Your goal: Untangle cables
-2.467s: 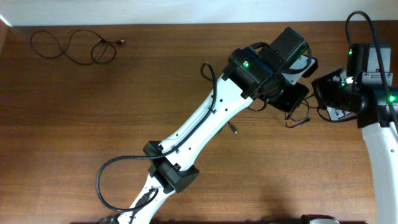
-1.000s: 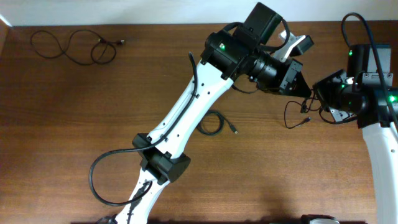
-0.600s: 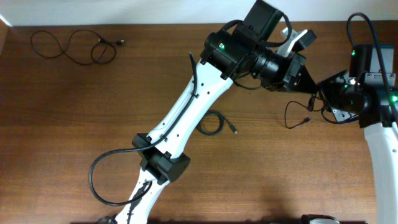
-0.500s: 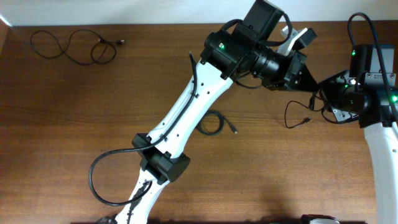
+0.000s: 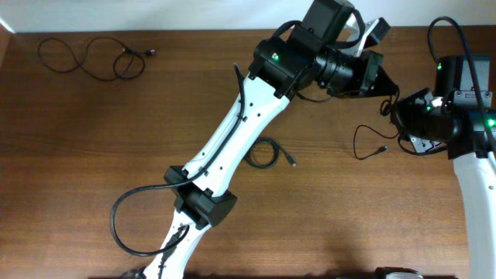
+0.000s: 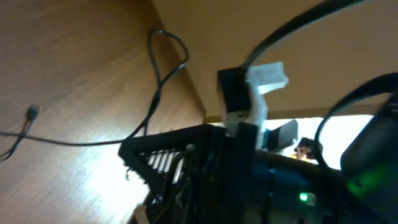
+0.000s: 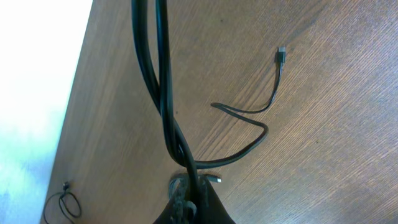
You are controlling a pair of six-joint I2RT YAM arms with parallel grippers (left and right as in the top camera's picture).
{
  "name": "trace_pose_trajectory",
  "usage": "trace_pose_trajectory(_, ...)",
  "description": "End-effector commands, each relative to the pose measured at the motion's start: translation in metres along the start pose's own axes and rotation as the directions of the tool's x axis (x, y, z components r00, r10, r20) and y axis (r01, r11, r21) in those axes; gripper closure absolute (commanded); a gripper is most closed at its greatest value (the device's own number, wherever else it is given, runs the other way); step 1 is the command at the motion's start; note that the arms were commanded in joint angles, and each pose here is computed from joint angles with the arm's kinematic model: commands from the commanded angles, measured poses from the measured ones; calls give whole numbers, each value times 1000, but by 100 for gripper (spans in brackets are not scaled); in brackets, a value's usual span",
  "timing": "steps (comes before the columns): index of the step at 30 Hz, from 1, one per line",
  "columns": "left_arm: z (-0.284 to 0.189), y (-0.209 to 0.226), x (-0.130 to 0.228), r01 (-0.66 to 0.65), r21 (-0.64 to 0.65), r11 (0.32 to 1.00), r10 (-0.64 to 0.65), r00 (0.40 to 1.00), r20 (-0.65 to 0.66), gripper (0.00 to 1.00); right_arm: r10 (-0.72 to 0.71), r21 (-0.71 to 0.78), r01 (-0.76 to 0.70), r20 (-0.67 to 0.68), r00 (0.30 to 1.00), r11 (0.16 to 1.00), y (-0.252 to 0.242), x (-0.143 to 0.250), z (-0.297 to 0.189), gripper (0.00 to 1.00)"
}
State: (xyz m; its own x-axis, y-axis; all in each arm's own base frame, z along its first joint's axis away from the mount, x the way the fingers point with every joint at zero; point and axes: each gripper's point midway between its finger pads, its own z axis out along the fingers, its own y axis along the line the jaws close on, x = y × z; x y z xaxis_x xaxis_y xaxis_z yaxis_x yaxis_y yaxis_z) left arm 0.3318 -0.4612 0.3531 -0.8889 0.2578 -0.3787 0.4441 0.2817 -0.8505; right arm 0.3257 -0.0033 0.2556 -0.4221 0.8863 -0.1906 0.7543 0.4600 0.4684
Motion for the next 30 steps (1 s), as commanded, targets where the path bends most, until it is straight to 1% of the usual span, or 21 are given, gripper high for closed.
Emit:
trace_pose_trajectory(1,-12,-28,4,-43,129,991,49,998,-39,100,-16,34,14,43,999,999,-5,-7,1,96)
trace_pose_trajectory(3,-17,-29,4,-7,153,988,16,998,-58,100,-16,34,15,45,999,999,-5,-7,1,96)
trace_pose_trajectory(10,-22,-31,4,29,172,985,-16,997,-76,100,-16,31,15,38,999,999,-4,-6,1,96)
trace_pose_trajectory(14,-32,-40,11,117,237,964,-82,985,-150,100,-17,52,13,77,997,999,-8,-13,0,96)
trace_pose_trajectory(17,-38,-42,12,170,256,952,-125,975,-184,100,-17,51,13,78,997,999,-7,-13,0,96)
trace_pose_trajectory(23,-47,-36,5,217,246,945,-177,968,-176,100,-29,42,26,56,998,999,-6,-9,1,96)
trace_pose_trajectory(25,-48,-33,2,253,232,939,-216,961,-173,100,-27,25,26,29,999,999,-3,-4,1,96)
trace_pose_trajectory(28,-47,-30,0,266,218,939,-235,959,-160,100,-23,5,23,4,1000,1000,1,0,1,96)
trace_pose_trajectory(30,-47,-31,0,320,208,924,-287,942,-173,100,-13,2,13,7,1000,1000,2,-1,1,96)
